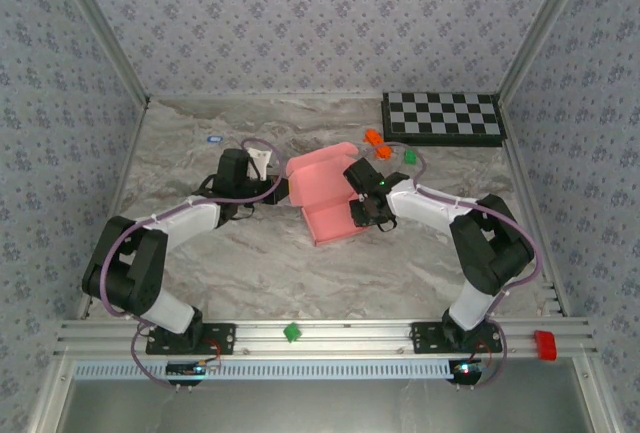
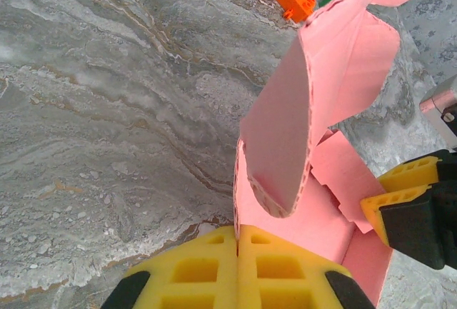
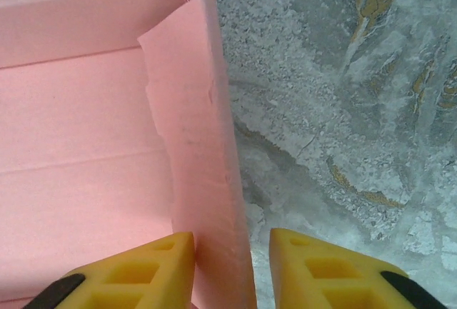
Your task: Fold the paper box
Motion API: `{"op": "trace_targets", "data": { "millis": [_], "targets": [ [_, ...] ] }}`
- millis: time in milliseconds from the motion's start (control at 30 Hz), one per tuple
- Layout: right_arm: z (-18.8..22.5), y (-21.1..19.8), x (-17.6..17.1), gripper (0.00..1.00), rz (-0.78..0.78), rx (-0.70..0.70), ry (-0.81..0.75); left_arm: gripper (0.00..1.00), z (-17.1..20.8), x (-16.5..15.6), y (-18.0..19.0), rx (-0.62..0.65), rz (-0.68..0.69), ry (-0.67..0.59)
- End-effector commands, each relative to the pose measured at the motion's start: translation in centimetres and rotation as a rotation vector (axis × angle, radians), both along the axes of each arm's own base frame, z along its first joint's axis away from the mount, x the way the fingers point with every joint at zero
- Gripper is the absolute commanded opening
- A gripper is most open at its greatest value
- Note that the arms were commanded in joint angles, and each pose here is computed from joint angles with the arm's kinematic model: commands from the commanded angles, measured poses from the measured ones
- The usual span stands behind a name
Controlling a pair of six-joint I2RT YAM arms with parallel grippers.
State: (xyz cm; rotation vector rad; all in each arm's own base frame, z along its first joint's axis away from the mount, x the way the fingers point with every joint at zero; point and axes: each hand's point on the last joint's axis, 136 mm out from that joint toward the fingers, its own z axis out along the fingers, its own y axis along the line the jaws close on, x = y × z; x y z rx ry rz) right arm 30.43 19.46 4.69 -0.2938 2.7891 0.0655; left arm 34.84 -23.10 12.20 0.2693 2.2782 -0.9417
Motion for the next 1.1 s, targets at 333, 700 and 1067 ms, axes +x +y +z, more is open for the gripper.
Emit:
{"op": "trace_targets", "data": {
  "millis": [333,700,1067],
  "targets": [
    [-2.2,-1.0,-0.7,0.22,0.01,-0.031,0.075,0.0,1.0,0.4,-1.0,-0.018,-0.036,-0.03],
    [-2.9,-1.8,-0.8,0.17,0.009,-0.068,0.082,0.0,1.0,0.5,-1.1,-0.019,-0.041,-0.031],
    [-3.8,-3.0,-0.8,0.15,0.011,-0.156,0.104,0.0,0.9,0.5,-1.3,-0.018,-0.054,-0.031]
  ]
}}
